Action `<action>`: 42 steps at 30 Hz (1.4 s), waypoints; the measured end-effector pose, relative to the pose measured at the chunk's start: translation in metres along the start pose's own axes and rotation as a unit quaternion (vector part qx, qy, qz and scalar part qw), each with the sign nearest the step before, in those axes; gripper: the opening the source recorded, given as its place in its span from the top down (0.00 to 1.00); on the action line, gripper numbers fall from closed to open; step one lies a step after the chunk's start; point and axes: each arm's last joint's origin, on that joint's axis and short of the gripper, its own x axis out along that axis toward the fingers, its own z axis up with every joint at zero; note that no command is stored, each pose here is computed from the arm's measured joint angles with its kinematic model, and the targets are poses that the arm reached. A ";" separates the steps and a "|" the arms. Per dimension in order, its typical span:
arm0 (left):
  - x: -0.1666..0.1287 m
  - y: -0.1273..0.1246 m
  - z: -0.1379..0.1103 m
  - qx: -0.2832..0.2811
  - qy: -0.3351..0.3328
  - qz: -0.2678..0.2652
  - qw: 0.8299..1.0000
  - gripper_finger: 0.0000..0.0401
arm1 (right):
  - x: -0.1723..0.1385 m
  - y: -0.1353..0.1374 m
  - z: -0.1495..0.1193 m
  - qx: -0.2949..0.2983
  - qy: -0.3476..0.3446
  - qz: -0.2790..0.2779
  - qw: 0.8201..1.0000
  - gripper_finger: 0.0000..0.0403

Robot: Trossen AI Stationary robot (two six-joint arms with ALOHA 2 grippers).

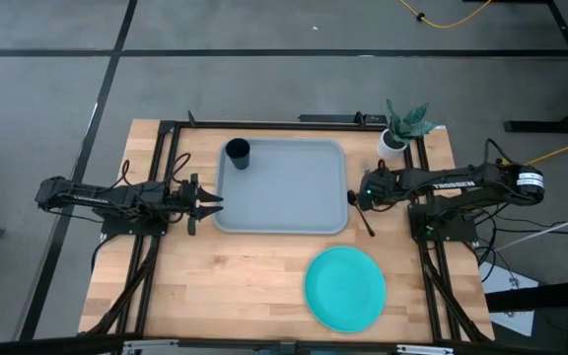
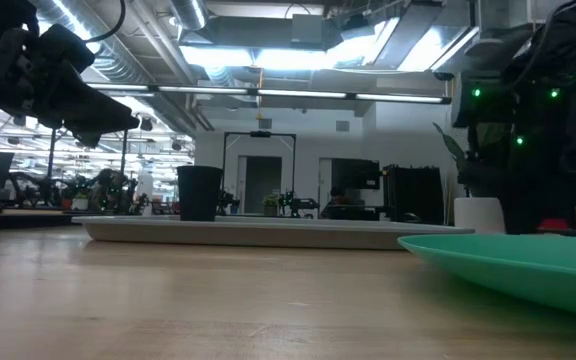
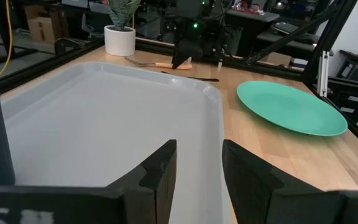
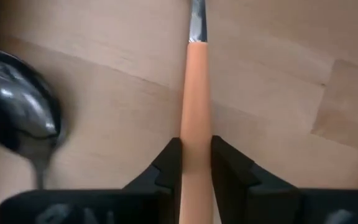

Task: Pick and place plate/cup/fork/spoon on tray
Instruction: Put the orange fork to the right of of the serving tray

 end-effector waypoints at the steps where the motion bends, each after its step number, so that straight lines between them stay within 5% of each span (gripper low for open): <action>1: 0.000 0.000 0.000 0.000 0.000 0.000 1.000 0.70 | -0.003 -0.001 0.001 0.010 -0.005 0.008 1.000 0.85; 9: 0.000 0.000 0.000 0.000 0.000 0.000 1.000 0.70 | -0.034 0.005 0.006 0.033 -0.055 0.101 0.993 0.85; 16: 0.000 0.000 0.000 0.000 0.000 0.000 1.000 0.70 | -0.044 0.038 0.012 0.049 -0.100 0.225 0.968 0.85; 23: 0.000 0.000 0.000 0.000 0.000 0.000 1.000 0.70 | -0.022 0.062 0.009 0.105 -0.057 0.241 0.963 0.84; 30: 0.000 0.000 0.000 0.000 0.000 0.000 1.000 0.70 | -0.002 0.085 0.012 0.100 -0.044 0.285 0.952 0.83; 42: 0.000 0.000 0.000 0.000 0.000 0.000 1.000 0.70 | 0.000 0.083 0.013 0.077 -0.049 0.275 0.957 0.82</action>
